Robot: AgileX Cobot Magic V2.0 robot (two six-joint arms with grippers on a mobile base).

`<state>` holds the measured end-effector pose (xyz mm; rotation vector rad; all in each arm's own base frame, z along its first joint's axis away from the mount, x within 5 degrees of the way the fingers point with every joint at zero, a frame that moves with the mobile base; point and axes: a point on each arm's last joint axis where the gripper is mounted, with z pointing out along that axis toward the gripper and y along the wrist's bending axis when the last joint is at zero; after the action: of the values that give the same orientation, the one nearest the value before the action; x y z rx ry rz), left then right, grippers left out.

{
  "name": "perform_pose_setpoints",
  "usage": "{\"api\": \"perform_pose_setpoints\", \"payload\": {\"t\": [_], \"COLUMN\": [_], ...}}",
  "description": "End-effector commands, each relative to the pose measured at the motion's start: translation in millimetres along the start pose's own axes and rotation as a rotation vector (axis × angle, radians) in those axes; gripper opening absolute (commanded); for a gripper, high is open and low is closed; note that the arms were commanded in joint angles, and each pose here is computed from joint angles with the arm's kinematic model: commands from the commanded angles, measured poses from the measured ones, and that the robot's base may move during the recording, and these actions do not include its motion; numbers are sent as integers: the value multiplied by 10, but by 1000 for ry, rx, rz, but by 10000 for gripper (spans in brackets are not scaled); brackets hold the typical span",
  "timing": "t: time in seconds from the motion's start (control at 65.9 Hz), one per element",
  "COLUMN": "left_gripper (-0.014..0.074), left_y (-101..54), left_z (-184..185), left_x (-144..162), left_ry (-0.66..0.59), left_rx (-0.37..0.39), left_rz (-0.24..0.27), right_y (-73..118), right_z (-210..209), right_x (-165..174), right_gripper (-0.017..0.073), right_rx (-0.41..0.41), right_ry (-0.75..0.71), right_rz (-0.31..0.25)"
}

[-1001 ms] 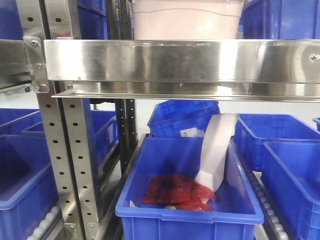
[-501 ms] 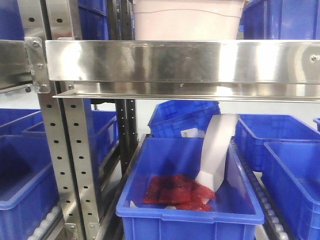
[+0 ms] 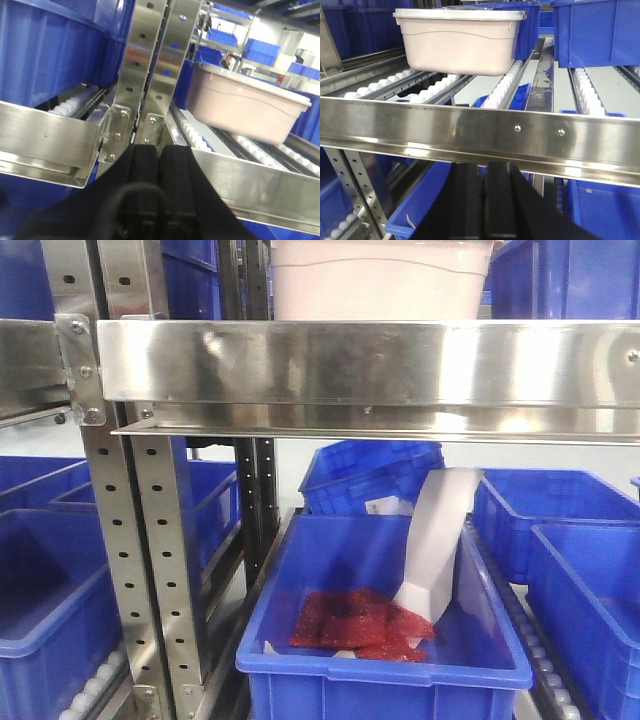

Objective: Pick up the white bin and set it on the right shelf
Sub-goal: 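Set the bin onto the upper roller shelf and open both grippers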

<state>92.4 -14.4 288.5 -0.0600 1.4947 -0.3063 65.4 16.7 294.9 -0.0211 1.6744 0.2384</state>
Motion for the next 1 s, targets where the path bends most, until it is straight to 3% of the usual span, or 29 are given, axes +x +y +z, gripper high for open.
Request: {"api": "perform_pose_setpoints", "payload": {"t": [0.0, 0.774, 0.834, 0.91, 0.986], "left_gripper": [-117, -117, -117, -117, -117], "left_y": [9, -7, -7, -7, -7], "left_z": [0, 2, 2, 2, 2], "left_x": [-123, -106, -106, -106, -106], "left_ry": [-65, -46, -46, -46, -46], "left_rx": [-27, -8, -8, -8, -8], "left_rz": [0, 0, 0, 0, 0], "right_y": [-17, -19, -49, -110, -162], "right_z": [-18, -14, -9, 2, 17], "right_x": [-169, -160, -149, -108, -83], "right_gripper": [60, 60, 60, 60, 60], "right_rx": [30, 30, 63, 130, 182], "right_ry": [-110, -109, -114, -96, -129], "right_rz": [29, 34, -28, -209, -275]}}
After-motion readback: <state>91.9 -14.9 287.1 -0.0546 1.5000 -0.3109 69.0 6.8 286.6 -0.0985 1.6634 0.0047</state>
